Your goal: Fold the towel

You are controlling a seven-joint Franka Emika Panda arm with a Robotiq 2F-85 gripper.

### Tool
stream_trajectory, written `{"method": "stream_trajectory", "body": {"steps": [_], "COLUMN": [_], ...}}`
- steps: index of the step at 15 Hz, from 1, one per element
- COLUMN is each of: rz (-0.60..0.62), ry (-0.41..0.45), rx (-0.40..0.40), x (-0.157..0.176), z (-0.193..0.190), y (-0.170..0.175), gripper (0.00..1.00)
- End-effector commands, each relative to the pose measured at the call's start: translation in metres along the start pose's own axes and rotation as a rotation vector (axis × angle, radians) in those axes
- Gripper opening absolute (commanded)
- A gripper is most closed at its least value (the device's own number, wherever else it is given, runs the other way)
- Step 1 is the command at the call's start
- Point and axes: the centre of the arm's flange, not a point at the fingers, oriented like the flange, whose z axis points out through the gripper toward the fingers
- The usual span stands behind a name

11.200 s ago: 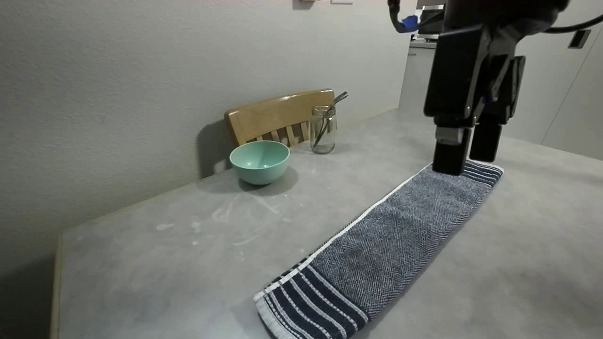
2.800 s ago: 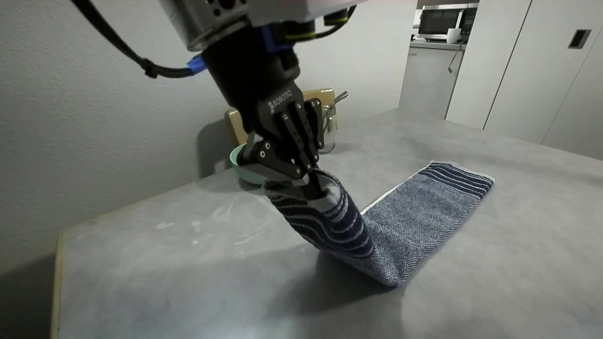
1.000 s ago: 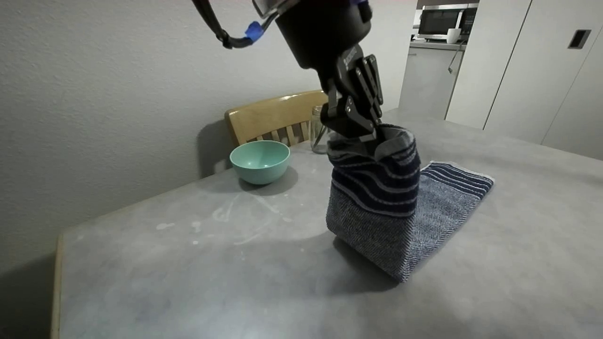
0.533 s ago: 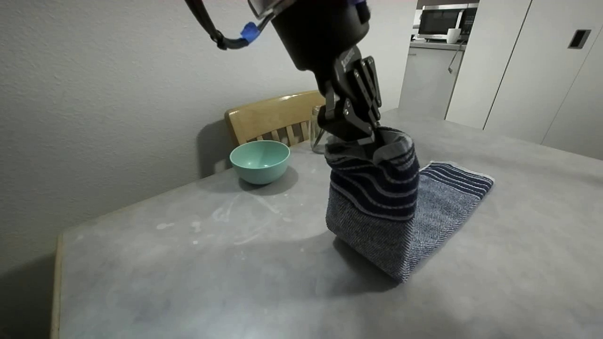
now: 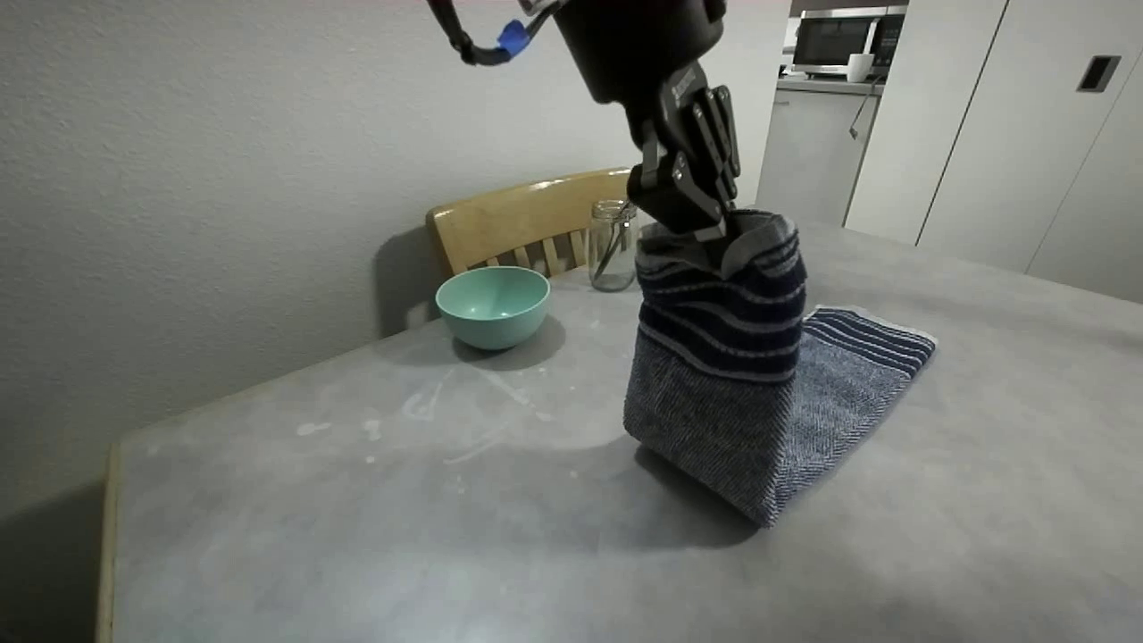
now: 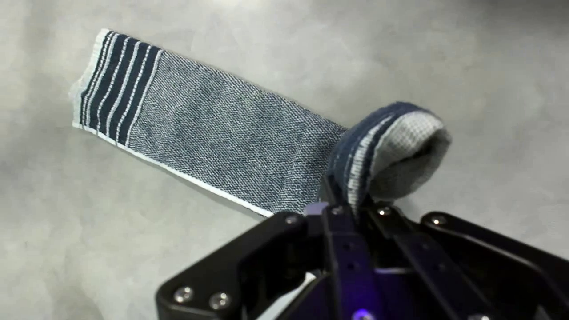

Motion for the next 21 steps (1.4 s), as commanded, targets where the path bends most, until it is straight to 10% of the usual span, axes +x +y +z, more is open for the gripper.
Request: {"method": "stream_trajectory", "body": {"steps": [1,21], "rz": [0.021,0.26], "ry": [0.036,0.13], "rx": [0.017,0.156], "x": [-0.034,-0.105], "z": [0.008,0.066], "y": [0.038,0.184], "gripper": [0.01,0.01]}}
